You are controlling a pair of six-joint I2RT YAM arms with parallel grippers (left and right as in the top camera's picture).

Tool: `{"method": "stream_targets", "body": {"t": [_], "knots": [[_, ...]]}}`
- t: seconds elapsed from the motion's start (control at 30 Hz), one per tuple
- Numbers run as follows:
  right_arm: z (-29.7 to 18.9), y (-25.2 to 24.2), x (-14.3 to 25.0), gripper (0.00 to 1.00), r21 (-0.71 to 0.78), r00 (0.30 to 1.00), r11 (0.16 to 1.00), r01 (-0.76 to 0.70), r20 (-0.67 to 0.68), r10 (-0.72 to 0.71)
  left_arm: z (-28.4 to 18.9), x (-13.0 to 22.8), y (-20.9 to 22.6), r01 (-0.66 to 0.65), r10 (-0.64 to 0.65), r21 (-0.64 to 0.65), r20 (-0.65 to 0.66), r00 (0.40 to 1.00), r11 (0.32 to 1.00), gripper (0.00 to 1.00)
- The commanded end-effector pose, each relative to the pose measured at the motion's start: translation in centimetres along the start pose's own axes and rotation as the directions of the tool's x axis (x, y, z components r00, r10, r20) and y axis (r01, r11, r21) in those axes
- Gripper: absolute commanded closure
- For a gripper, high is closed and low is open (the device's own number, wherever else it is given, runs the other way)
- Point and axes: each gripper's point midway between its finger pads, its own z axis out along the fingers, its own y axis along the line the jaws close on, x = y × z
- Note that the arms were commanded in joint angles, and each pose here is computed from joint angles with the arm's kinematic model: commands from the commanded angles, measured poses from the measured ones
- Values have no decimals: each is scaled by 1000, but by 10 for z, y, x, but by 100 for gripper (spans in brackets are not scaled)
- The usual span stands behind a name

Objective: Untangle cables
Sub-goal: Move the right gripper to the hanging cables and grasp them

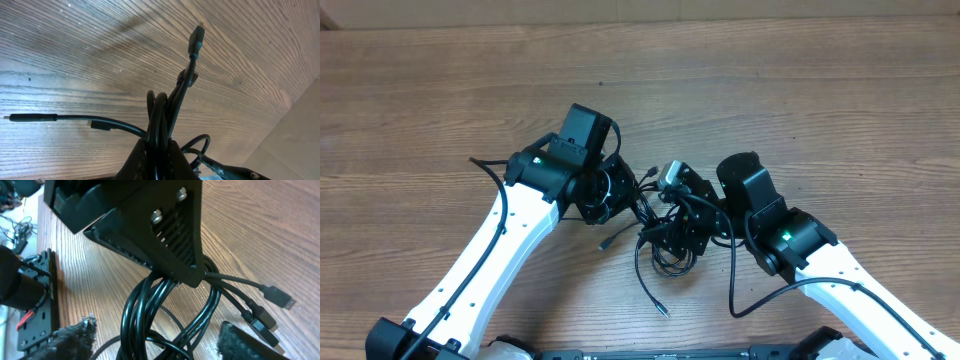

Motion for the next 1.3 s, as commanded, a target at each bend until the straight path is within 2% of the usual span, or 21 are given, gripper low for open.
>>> {"method": "stream_targets", "body": {"t": [0.0, 0.07, 0.1, 0.13, 0.3, 0.57, 0.77, 0.83, 1.0, 1.03, 1.1, 1.17, 1.27], "knots": [[1, 0, -8, 30, 0, 1000, 1000, 15, 11, -15, -5, 6, -14, -6, 8, 45, -29, 1000, 999, 96], [2, -1, -8, 38, -1, 1000, 1000, 14, 10, -14, -5, 6, -14, -7, 8, 46, -29, 1000, 999, 96], [2, -1, -8, 44, -1, 1000, 1000, 14, 10, -14, -5, 6, -14, -7, 8, 46, -29, 1000, 999, 96], [2, -1, -8, 53, -1, 1000, 1000, 13, 9, -13, -5, 6, -14, -7, 8, 45, -29, 1000, 999, 96], [2, -1, -8, 78, -1, 1000, 1000, 13, 9, -13, -5, 6, -14, -7, 8, 45, -28, 1000, 999, 96], [2, 1, -8, 87, -11, 1000, 1000, -4, 11, 4, -5, 0, -10, -10, 10, 25, 7, 1000, 1000, 96], [1, 1, -14, 96, -15, 997, 997, -75, 33, 76, -5, -8, -3, -5, 6, -15, 56, 998, 1000, 94], [1, 3, -16, 96, -25, 995, 996, -86, 41, 87, -5, -9, -2, -4, 6, -21, 64, 998, 1000, 89], [0, 20, -21, 96, -128, 995, 989, -73, 56, 81, -6, -17, 3, -3, 8, -46, 106, 994, 999, 63], [-1, 23, -21, 96, -146, 995, 987, -73, 57, 82, -6, -18, 3, -13, 18, -51, 113, 993, 999, 55], [-1, 27, -22, 96, -170, 995, 983, -72, 58, 83, -7, -21, 6, -38, 47, -69, 129, 991, 997, 31], [-2, 28, -22, 96, -178, 994, 981, -80, 58, 91, -9, -26, 14, -38, 53, -106, 151, 987, 994, 25], [-3, 30, -24, 96, -186, 994, 979, -80, 62, 93, -10, -27, 20, -19, 36, -117, 145, 989, 993, 23]]}}
